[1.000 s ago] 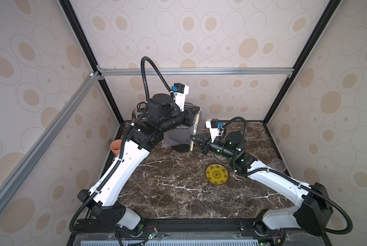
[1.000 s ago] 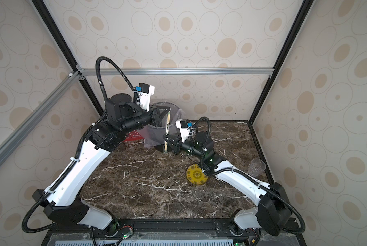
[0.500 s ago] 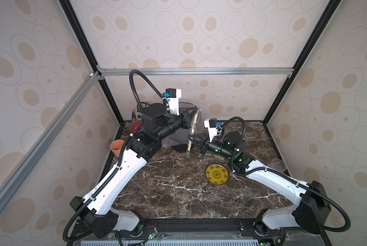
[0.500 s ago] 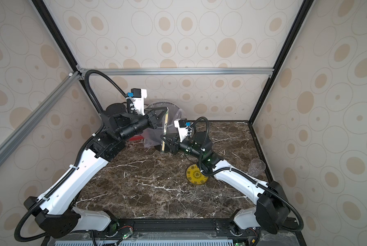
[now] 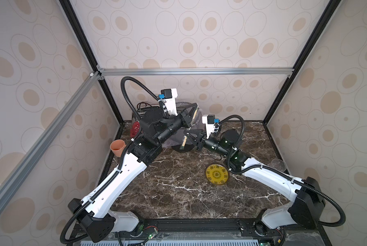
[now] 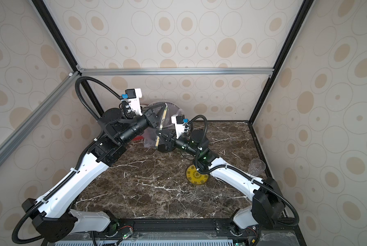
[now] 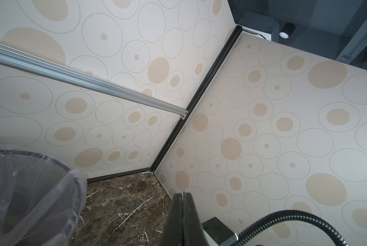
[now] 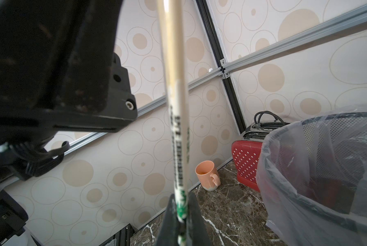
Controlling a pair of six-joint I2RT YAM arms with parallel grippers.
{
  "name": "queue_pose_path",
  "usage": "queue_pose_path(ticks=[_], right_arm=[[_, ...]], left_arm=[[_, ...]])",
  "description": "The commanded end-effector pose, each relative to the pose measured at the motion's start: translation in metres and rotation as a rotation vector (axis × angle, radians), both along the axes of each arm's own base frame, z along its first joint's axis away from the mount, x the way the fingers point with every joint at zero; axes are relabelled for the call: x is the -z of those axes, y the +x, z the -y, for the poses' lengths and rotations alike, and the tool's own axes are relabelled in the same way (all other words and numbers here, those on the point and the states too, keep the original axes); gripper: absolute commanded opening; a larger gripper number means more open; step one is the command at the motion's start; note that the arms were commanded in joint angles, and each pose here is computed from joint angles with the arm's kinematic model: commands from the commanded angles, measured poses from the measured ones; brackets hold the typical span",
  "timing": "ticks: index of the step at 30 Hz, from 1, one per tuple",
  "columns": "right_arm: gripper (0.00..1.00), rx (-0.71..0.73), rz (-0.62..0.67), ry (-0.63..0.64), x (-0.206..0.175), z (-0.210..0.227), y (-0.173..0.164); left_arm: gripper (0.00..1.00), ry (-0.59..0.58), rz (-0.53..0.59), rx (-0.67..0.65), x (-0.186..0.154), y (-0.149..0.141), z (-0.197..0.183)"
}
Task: Remove the packaging of disposable chopsticks
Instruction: Remove the packet bag from the disposable chopsticks.
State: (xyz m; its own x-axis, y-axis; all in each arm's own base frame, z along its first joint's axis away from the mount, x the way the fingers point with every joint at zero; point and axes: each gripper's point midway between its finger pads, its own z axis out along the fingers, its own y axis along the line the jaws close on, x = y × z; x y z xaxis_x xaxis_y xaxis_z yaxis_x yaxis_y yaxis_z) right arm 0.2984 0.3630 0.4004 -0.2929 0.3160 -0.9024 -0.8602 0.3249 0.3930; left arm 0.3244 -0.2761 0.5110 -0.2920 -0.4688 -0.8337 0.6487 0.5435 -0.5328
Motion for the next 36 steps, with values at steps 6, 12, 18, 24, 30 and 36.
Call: queue_pose_path(ticks=[6,12,18,24,30,36], right_arm=[[0.00,0.120,0.121,0.168,-0.071,0.029,0.007],[0.00,0.136,0.129,0.154,-0.072,0.031,0.007],[0.00,0.156,0.130,0.132,-0.070,0.034,0.008],[0.00,0.145,0.105,0.093,-0.053,0.031,0.008],[0.00,0.160,0.097,0.056,-0.044,0.031,0.010],[0.00,0.137,0.102,0.001,-0.037,0.026,0.009]], left_arm=[[0.00,0.135,-0.190,0.049,0.072,-0.009,0.016],[0.00,0.176,-0.220,0.019,0.090,-0.014,0.006],[0.00,0.212,-0.227,0.007,0.098,-0.017,0.000],[0.00,0.207,-0.174,0.013,0.079,-0.021,-0.001],[0.00,0.243,-0.165,-0.017,0.074,-0.025,-0.011],[0.00,0.273,-0.199,-0.011,0.092,-0.041,-0.024]])
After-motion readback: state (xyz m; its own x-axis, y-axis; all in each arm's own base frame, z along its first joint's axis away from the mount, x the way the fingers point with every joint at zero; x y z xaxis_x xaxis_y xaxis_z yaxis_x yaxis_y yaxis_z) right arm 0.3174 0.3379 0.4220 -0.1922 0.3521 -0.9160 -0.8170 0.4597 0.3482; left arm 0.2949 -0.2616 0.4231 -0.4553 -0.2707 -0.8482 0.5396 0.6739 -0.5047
